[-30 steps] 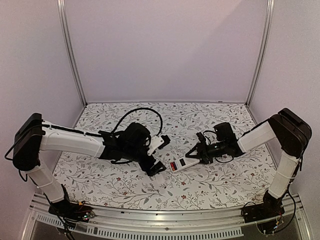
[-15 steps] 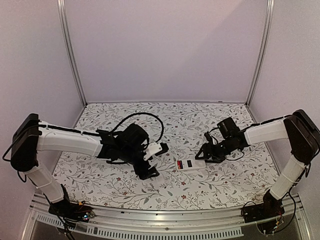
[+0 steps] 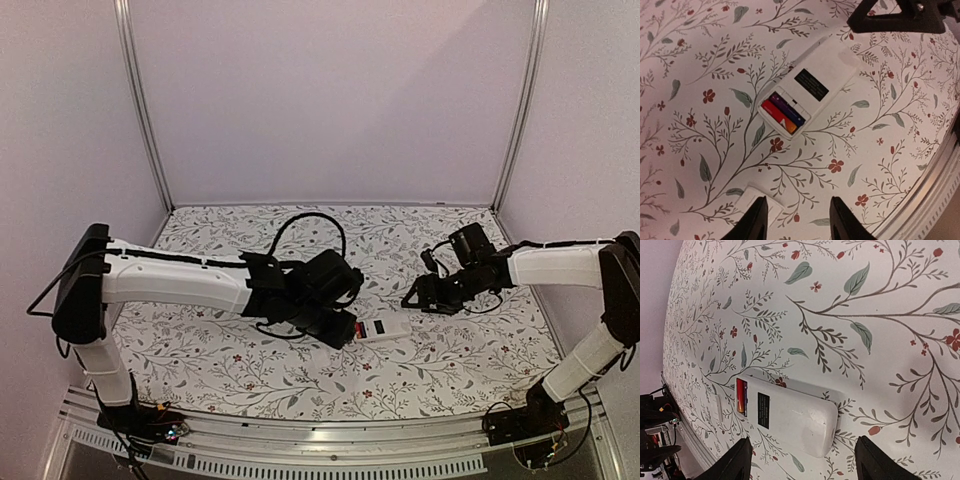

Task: Load the batteries into the remote control
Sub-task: Place the battery cover at the center of the board, then pass from the left arm to the right, then pass from the right arm to the left

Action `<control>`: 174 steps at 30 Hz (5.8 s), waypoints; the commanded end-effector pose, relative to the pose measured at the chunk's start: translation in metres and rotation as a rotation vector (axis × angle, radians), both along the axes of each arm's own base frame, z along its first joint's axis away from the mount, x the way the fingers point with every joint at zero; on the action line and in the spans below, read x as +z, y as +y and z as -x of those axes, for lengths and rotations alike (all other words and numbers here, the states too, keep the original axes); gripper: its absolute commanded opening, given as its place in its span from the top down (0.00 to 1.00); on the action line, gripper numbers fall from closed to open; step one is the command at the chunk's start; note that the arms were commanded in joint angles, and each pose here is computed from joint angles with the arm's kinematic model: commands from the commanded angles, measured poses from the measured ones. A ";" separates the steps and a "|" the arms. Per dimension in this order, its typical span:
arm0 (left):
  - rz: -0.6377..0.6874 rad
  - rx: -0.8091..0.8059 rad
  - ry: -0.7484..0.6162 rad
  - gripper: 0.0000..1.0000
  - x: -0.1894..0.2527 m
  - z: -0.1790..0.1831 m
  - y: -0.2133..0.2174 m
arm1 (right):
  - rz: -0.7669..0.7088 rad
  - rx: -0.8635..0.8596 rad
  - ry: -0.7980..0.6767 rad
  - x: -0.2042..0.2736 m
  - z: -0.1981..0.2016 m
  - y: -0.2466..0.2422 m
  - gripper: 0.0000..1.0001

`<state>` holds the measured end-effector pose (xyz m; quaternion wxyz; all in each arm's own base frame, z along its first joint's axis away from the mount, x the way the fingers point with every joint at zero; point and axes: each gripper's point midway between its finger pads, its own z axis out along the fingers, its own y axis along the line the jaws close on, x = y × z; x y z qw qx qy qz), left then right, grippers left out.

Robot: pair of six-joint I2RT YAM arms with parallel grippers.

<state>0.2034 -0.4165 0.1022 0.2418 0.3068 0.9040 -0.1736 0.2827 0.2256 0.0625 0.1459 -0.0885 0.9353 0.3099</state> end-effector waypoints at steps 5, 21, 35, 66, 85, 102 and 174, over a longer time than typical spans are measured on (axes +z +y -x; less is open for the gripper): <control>-0.222 0.459 0.166 0.63 -0.043 0.019 0.037 | -0.013 -0.009 -0.086 0.025 0.003 -0.012 0.28; -0.318 0.437 0.119 0.68 -0.061 0.011 0.029 | -0.038 0.000 -0.100 0.029 0.013 -0.014 0.28; -0.368 0.412 0.142 0.68 -0.084 0.014 0.019 | -0.053 -0.001 -0.110 0.033 0.012 -0.014 0.28; 0.573 -0.240 -0.077 1.00 0.148 0.014 0.002 | -0.405 0.198 -0.369 0.142 0.015 0.028 0.29; 0.994 -1.042 -0.043 1.00 0.256 0.129 0.021 | -0.817 0.820 -0.704 0.281 0.153 0.096 0.36; 1.088 -1.114 0.000 1.00 0.272 0.142 0.019 | -0.912 1.018 -0.790 0.319 0.197 0.139 0.50; 0.056 -0.886 -0.771 0.43 0.100 0.025 0.004 | -0.641 0.589 0.008 0.130 0.089 0.153 1.00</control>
